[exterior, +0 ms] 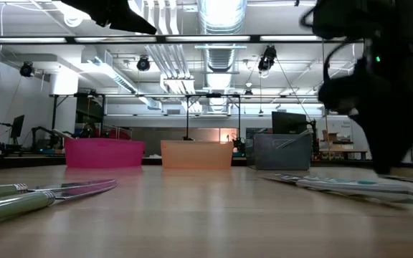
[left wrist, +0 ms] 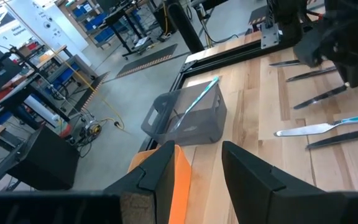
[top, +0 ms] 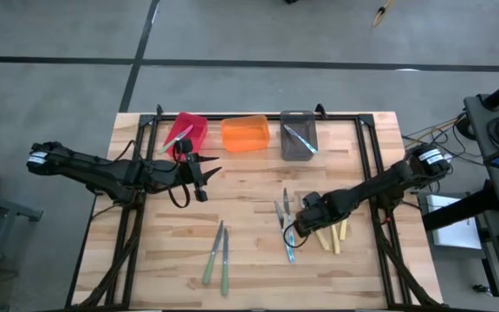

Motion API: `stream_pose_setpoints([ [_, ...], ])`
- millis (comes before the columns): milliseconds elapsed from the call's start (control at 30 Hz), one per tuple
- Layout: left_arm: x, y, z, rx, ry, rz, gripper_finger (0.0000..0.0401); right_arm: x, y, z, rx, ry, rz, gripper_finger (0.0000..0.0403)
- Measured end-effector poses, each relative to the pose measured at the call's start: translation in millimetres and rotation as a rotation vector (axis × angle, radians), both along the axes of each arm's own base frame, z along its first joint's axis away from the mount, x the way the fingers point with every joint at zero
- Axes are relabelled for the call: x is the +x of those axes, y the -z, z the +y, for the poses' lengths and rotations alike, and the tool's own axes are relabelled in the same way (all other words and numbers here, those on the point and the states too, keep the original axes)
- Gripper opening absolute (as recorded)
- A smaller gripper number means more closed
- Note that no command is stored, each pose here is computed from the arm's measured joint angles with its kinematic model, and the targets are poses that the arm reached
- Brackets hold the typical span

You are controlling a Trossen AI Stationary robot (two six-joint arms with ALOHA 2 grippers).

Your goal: Sort silverware by color (type)

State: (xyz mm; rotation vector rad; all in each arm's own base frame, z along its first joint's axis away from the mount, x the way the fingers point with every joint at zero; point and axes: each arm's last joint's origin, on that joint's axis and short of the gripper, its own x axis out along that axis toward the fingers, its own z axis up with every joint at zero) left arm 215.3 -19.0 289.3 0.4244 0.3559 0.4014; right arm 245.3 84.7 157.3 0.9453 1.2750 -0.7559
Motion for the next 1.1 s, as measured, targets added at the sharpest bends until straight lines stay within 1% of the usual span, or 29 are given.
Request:
stream_pose_setpoints([
  [100, 0, 0, 0, 0.0, 0.0, -0.002, 0.0115, 4, -17, 0, -0.033, -0.022, -0.078, 0.0024],
  [167, 0, -1, 0, -0.001, 0.0, -0.008, 0.0115, 8, -28, 0, -0.083, -0.036, -0.126, 0.0024],
  [233, 0, -1, 0, -0.002, 0.001, -0.012, 0.0115, 13, -42, -1, -0.144, -0.056, -0.2, 0.0024],
  [300, 1, -2, 0, -0.004, 0.001, -0.019, 0.0115, 18, -54, -2, -0.228, -0.077, -0.259, 0.0024],
  [433, 1, -2, 0, -0.005, 0.002, -0.022, 0.0115, 28, -73, -5, -0.371, -0.127, -0.332, 0.0024],
  [567, 1, -2, 0, -0.005, 0.002, -0.022, 0.0115, 40, -88, -14, -0.41, -0.176, -0.357, 0.0024],
  [667, 1, -2, 0, -0.005, 0.002, -0.021, 0.0115, 53, -104, -24, -0.453, -0.241, -0.388, 0.0024],
  [767, 1, -2, 0, -0.006, 0.002, -0.021, 0.0115, 65, -120, -37, -0.536, -0.306, -0.403, 0.0024],
  [900, 0, 0, 0, -0.01, 0.0, -0.019, 0.0115, 79, -136, -66, -0.659, -0.388, -0.374, 0.0024],
  [1000, 0, 5, 0, -0.011, -0.001, -0.005, 0.0115, 85, -146, -92, -0.71, -0.447, -0.341, 0.0024],
  [1100, 0, 6, 0, -0.011, -0.003, -0.002, 0.0115, 90, -155, -118, -0.723, -0.509, -0.329, 0.0024],
])
